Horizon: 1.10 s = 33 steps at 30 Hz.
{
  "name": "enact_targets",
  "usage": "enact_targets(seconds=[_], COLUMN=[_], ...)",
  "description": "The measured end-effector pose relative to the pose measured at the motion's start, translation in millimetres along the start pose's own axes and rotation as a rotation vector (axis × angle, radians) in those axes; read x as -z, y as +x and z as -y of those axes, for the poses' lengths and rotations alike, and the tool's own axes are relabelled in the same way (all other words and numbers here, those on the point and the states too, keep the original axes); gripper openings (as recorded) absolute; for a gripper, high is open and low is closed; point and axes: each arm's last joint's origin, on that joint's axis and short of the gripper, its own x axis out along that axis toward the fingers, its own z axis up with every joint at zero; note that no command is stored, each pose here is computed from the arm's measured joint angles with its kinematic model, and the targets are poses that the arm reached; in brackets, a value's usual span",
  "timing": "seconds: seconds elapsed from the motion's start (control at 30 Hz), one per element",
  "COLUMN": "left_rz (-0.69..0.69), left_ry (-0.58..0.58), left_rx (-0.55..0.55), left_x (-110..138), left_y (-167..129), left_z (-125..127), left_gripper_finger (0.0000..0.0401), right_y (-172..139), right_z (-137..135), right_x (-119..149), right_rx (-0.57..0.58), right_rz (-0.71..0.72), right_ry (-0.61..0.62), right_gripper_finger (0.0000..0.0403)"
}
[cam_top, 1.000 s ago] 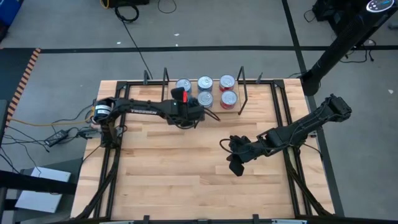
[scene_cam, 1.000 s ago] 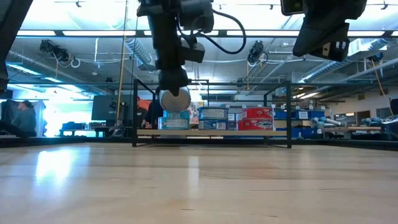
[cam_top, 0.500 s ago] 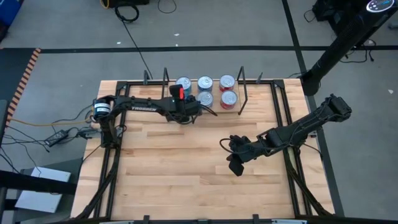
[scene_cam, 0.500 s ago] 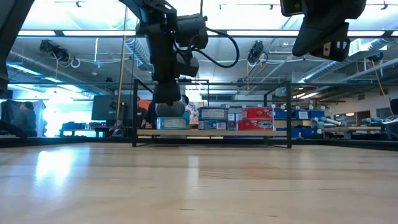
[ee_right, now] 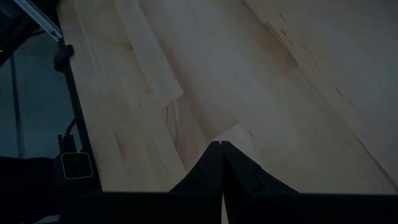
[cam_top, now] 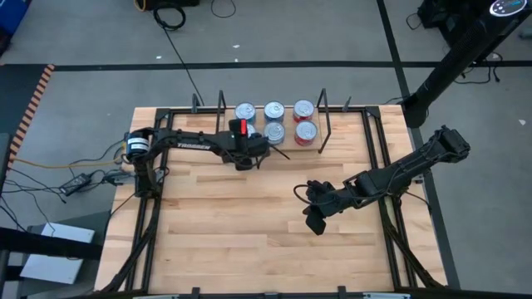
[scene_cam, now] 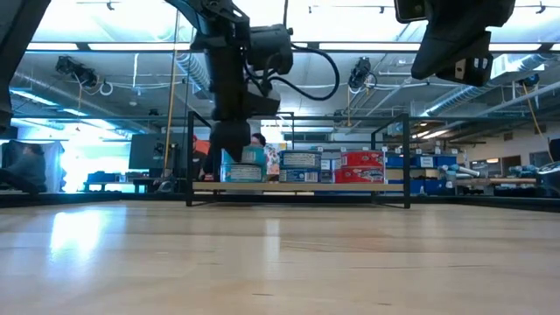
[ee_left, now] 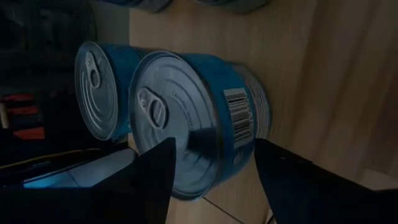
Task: Stack canned seafood by type on shelf
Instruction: Stack the center light blue tuna can on top of the other light blue tuna can on the shelf, then return to Home Position
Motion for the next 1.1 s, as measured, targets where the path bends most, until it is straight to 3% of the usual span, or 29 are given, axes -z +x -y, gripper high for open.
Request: enact_targets(seconds=[0.6,0.87,1.1], left_rz=[-0.050,0.042,0.233], left_ry=[0.069,-0.074,-0.302], left_rx=[0.031,0.134,0.286], left_x=[3.2,0.3,10.6], left_y=[-5.6,-32.0,-62.4], left_z=[-3.0,-11.6,-26.9], left_gripper_finger=[0.0223,0.0223,0.0220], right_y=[0.0,0.0,0.7], right_z=[0.0,0.0,0.6], right_x=[0.0,0.0,-5.9], right_rx=[0.000,0.000,-0.012], right_rz=[0.000,0.000,0.029], right_ry=[0.000,-0.045,-0.139], right_gripper_finger=[0.0006,0.0007,0.0007])
